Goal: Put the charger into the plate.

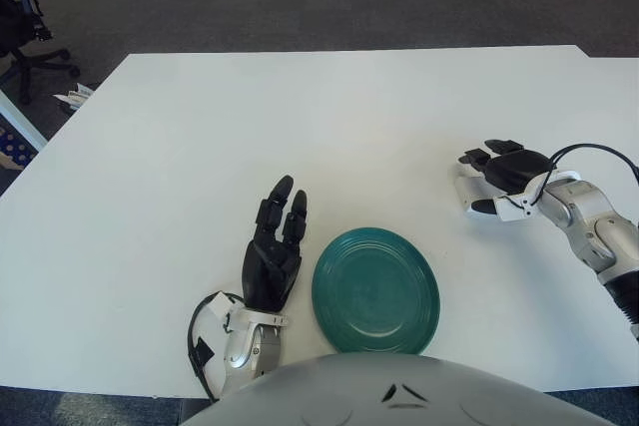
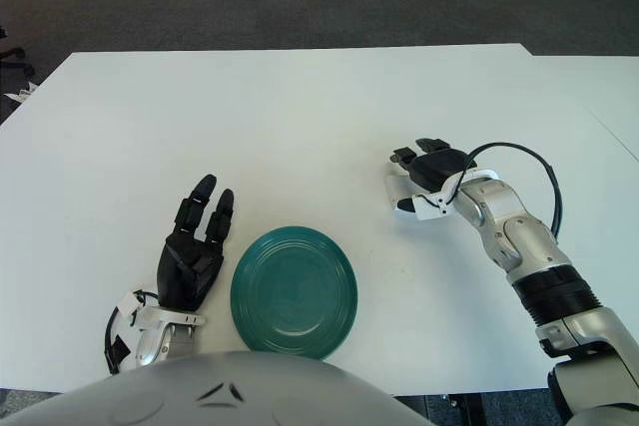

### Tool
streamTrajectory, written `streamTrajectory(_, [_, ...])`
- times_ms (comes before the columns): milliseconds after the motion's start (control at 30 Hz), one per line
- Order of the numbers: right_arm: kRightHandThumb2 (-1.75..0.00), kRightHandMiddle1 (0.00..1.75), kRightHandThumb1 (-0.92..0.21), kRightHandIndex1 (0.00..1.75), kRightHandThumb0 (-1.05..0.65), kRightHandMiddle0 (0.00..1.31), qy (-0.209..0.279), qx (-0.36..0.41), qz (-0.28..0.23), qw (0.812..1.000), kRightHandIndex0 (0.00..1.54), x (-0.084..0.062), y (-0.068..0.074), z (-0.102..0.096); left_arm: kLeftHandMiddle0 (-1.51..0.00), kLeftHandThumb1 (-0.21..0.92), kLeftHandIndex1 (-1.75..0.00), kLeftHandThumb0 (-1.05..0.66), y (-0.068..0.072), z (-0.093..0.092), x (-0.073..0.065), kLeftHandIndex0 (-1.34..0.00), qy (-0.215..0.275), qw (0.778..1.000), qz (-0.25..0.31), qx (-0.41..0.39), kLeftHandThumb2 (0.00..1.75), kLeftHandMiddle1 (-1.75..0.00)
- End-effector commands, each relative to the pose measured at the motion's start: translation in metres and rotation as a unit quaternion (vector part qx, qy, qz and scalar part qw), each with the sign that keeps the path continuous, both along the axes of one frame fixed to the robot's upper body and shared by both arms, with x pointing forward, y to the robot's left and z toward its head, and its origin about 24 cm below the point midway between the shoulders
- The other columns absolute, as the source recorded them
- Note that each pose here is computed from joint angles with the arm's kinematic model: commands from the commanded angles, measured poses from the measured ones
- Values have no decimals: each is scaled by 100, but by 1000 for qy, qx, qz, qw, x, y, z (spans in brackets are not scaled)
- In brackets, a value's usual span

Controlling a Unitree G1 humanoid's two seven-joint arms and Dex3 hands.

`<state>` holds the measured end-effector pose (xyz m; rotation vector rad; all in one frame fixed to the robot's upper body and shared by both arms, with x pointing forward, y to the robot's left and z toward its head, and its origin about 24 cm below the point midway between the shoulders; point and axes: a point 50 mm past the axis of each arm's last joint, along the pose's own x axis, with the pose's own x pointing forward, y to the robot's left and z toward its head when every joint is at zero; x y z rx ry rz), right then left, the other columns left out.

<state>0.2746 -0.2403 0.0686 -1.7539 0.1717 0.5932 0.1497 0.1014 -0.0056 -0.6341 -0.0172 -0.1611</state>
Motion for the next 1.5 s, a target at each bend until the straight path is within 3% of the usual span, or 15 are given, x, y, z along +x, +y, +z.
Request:
streamTrajectory(0, [-87, 55, -92, 0, -105, 0, -1, 0, -2, 1000, 28, 0, -1, -3, -13, 92, -45, -99, -5, -6, 8, 0, 13, 1000, 7, -18, 112, 0])
streamTrajectory(1467, [-86, 57, -92, 1, -105, 0, 23, 10, -18, 1000, 30, -13, -12, -30, -12, 92, -43, -101, 3, -6, 5, 0, 2, 1000, -1, -13, 113, 0])
